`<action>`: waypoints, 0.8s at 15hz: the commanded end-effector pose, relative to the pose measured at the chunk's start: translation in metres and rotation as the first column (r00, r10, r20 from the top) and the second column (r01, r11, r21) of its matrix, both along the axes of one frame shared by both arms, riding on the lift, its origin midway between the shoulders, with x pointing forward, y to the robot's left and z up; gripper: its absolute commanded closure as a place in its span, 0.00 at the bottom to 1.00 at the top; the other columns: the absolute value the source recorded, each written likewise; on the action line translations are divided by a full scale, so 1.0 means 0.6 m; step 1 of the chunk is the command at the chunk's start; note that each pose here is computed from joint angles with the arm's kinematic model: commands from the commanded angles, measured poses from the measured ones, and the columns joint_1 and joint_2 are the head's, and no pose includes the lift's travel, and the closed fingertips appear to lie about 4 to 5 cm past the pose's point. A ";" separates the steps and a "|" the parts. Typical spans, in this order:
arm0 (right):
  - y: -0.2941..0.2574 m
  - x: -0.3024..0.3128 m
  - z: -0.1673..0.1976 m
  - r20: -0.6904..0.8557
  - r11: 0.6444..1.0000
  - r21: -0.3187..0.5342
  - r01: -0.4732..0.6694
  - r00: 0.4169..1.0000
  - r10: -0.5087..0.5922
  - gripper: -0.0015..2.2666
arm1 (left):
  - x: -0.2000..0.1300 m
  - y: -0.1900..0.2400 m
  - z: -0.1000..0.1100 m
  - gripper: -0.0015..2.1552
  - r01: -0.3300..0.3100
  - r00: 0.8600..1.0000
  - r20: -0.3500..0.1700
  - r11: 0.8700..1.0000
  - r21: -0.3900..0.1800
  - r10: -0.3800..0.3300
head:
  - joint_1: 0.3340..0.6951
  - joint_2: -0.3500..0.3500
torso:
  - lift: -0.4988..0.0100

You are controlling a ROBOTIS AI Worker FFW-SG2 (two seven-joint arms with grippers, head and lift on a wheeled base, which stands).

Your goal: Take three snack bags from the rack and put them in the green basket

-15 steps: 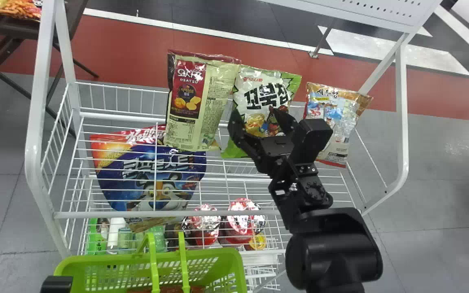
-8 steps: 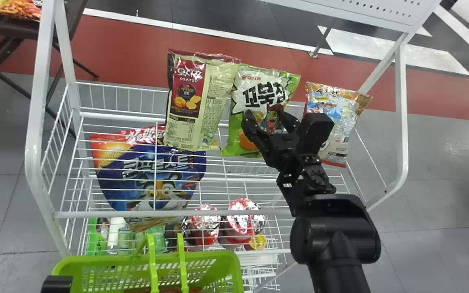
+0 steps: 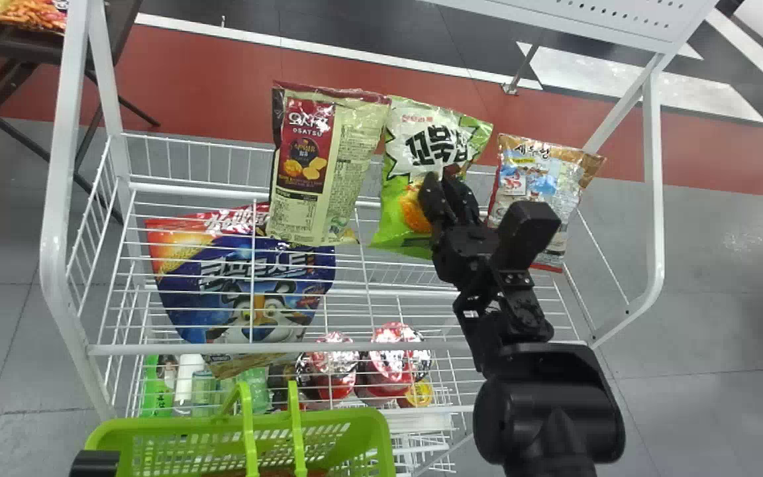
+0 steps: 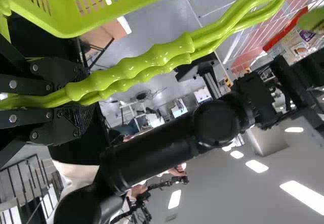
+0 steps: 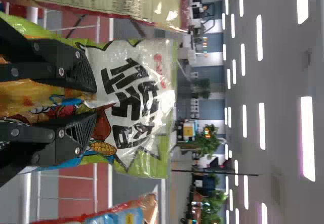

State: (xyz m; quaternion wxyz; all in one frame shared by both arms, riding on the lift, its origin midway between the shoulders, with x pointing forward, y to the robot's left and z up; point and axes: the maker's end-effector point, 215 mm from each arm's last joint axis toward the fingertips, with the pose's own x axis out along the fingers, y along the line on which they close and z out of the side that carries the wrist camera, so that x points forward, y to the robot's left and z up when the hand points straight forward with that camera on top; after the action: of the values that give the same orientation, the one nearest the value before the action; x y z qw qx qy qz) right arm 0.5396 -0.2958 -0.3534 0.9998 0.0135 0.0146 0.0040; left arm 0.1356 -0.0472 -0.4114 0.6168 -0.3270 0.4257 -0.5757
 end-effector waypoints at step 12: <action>0.052 -0.243 0.111 -0.019 0.966 0.179 -0.189 0.981 0.195 0.93 | 0.010 -0.005 0.007 0.65 -0.016 1.000 0.012 1.000 -0.015 0.016 | 1.00 0.00 | 0.97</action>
State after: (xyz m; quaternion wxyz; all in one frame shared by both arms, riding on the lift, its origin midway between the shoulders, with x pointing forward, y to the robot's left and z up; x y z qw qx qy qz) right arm 0.4105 -0.2686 -0.2816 0.9929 0.0783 0.0116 0.0886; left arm 0.1404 -0.0484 -0.4080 0.6193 -0.3301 0.4194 -0.5759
